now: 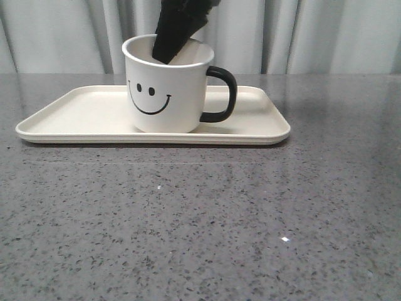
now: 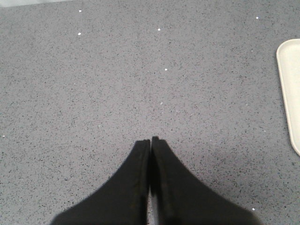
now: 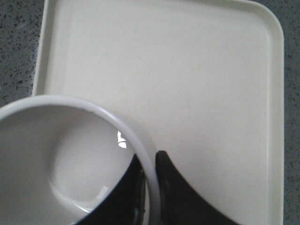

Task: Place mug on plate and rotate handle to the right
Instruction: 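Lower the turned mug back onto the tray with the right gripper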

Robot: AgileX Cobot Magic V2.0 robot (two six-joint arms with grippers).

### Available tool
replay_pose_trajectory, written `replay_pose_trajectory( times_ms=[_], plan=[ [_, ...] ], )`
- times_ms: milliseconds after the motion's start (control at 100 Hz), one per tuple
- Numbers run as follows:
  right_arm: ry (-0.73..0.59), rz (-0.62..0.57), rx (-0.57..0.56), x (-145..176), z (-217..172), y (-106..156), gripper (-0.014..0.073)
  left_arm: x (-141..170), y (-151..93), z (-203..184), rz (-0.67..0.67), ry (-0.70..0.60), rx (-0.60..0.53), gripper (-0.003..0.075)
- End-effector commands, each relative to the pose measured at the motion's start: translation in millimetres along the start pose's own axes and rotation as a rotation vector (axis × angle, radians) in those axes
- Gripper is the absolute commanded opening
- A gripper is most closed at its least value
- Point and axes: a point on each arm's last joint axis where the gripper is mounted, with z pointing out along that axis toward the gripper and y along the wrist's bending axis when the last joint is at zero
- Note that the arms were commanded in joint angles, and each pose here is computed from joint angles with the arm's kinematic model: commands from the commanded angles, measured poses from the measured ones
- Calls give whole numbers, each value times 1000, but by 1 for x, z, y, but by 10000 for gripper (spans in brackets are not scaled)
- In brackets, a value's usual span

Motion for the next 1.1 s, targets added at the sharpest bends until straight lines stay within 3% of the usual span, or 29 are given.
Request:
replay_pose_trajectory(
  times_ms=[0,1090],
  plan=[
    [-29,-53,-25,-15,-34,14,-59,-9,1,-8,-12,-96,-6,-20],
    [-28,-97,-28,-17,-32,15,-59,-9,1,-8,-12,-96,-6,-20]
  ],
)
